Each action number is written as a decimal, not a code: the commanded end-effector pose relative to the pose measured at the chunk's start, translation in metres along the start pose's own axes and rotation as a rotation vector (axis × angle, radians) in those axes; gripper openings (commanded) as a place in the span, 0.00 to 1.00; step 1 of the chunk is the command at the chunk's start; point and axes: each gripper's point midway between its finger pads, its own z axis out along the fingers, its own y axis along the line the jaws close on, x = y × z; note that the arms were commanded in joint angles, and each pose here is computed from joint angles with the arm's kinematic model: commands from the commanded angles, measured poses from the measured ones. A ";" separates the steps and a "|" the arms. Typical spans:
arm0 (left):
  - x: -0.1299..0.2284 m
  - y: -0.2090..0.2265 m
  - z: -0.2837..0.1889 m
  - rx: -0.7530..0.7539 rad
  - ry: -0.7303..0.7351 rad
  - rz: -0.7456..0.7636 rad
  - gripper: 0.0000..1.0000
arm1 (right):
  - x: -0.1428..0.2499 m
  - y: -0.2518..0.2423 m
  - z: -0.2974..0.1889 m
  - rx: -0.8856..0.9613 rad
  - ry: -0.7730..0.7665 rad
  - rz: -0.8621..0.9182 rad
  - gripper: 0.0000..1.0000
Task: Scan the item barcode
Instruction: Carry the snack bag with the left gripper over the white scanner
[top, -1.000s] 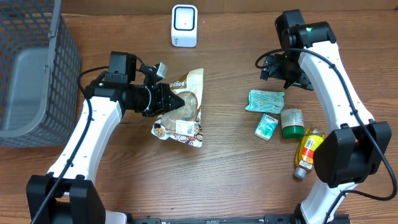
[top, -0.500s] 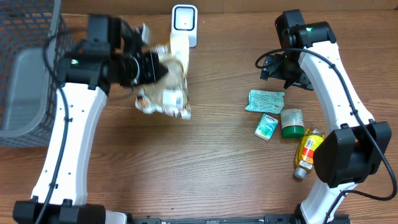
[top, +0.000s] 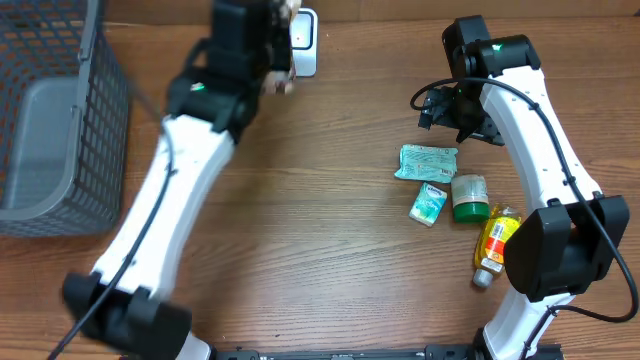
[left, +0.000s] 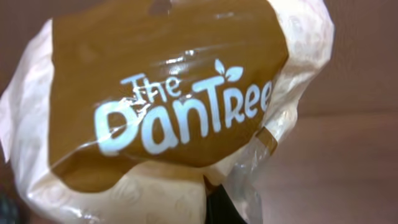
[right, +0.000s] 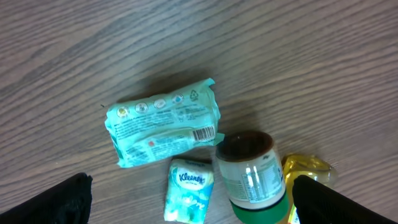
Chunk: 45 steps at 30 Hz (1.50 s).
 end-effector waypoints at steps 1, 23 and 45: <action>0.009 0.020 0.054 -0.300 -0.055 0.178 0.04 | -0.005 0.000 -0.009 -0.004 -0.034 0.006 1.00; 0.032 -0.063 0.183 -0.300 -0.420 0.872 0.04 | -0.005 0.000 -0.009 -0.003 -0.034 0.006 1.00; 0.029 -0.065 0.184 -0.302 -0.468 0.860 0.04 | -0.005 0.000 -0.009 -0.004 -0.034 0.006 1.00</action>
